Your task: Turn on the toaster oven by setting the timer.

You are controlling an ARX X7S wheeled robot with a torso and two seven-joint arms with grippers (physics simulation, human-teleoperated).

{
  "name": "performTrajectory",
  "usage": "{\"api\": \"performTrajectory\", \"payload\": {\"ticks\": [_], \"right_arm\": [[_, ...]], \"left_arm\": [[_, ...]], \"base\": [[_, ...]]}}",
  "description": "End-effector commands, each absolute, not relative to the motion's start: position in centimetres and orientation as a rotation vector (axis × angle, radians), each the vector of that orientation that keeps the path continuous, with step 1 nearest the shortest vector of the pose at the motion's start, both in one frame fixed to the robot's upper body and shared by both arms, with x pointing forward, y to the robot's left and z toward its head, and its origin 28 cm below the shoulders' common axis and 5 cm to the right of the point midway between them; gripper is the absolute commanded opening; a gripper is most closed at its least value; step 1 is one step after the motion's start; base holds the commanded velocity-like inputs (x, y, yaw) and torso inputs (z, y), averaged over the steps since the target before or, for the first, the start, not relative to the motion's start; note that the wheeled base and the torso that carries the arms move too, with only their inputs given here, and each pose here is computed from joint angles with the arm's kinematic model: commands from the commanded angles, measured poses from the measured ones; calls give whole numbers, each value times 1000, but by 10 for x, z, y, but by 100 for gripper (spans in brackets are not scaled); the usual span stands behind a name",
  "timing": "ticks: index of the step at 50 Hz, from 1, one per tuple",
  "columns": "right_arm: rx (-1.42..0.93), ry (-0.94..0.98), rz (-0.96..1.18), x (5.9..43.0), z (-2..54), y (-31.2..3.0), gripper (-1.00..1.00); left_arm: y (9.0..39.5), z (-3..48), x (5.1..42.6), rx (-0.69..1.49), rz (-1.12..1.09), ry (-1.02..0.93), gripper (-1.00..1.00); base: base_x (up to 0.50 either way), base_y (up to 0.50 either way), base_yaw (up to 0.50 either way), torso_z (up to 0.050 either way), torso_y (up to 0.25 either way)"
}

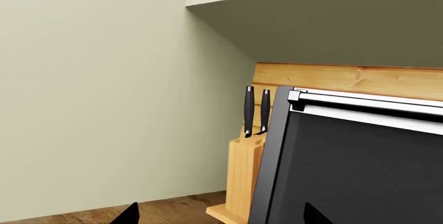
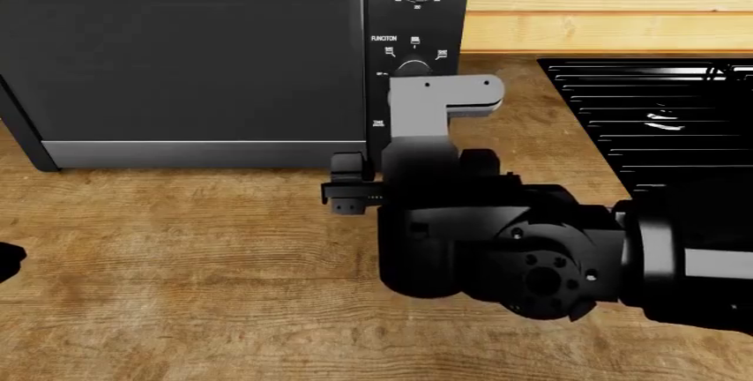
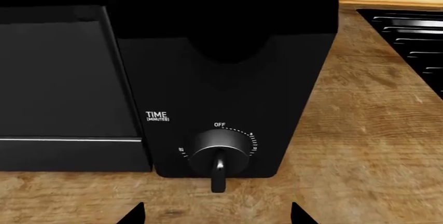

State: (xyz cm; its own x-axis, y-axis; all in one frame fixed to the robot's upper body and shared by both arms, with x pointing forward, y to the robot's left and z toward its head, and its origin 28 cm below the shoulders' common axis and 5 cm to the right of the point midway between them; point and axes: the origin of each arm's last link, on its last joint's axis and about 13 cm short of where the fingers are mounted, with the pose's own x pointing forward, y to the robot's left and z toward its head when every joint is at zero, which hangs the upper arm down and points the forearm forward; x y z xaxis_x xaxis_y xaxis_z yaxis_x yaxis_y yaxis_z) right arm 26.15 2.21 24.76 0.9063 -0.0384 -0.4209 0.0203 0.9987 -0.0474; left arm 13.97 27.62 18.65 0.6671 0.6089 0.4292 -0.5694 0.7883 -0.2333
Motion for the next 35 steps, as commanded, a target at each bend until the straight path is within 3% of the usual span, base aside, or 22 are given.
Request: {"api": "performTrajectory", "payload": {"ticks": [1, 35], "right_arm": [[-48, 437, -35, 266, 245, 22, 100], [-62, 441, -28, 277, 240, 24, 100]], "left_arm": [[277, 186, 139, -81, 666, -514, 100], [276, 185, 139, -84, 661, -509, 100]], "base": [[0, 0, 0, 0, 0], [0, 0, 0, 0, 0]]}}
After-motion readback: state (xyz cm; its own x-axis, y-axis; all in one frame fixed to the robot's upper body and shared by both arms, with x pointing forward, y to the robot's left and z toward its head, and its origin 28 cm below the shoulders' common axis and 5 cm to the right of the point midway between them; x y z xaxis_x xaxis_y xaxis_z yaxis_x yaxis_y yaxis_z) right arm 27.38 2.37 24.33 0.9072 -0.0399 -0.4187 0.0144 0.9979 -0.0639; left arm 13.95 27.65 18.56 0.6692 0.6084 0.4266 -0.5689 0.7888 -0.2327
